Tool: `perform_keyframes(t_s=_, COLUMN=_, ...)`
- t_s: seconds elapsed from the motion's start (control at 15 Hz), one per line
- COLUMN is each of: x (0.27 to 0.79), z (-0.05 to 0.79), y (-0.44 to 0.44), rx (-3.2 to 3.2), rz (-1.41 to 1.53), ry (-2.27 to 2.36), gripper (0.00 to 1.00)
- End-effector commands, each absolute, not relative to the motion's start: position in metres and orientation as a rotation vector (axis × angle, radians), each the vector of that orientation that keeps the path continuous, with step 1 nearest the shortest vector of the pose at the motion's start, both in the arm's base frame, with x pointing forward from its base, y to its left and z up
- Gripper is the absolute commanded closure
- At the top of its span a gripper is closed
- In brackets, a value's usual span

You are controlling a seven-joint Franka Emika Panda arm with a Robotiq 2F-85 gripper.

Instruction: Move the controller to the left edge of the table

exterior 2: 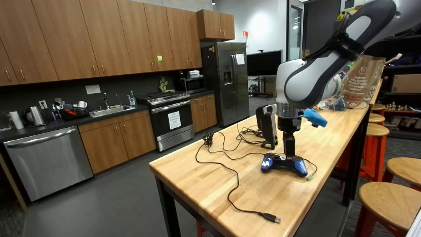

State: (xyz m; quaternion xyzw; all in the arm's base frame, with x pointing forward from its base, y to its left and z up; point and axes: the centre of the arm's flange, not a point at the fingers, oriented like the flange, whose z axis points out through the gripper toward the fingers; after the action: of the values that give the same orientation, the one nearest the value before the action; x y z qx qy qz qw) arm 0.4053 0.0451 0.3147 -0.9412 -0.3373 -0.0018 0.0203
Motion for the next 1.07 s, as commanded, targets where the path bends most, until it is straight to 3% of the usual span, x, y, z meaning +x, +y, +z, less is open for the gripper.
perform_keyframes(t_s=0.0, x=0.419, z=0.307, y=0.044, rx=-2.899, rz=-0.015, ry=-1.070, gripper=0.00)
perform_keyframes(t_s=0.4, x=0.425, z=0.296, y=0.048, rx=-2.889, rz=0.025, ry=-1.090, gripper=0.00)
perform_keyframes(t_s=0.47, x=0.425, z=0.295, y=0.049, rx=-2.887, rz=0.032, ry=-1.093, gripper=0.08)
perform_keyframes(t_s=0.53, x=0.426, z=0.294, y=0.049, rx=-2.885, rz=0.035, ry=-1.096, gripper=0.27)
perform_keyframes(t_s=0.87, x=0.429, z=0.297, y=0.051, rx=-2.881, rz=0.033, ry=-1.113, gripper=0.62)
perform_keyframes(t_s=1.0, x=0.428, z=0.300, y=0.052, rx=-2.884, rz=0.028, ry=-1.120, gripper=0.64)
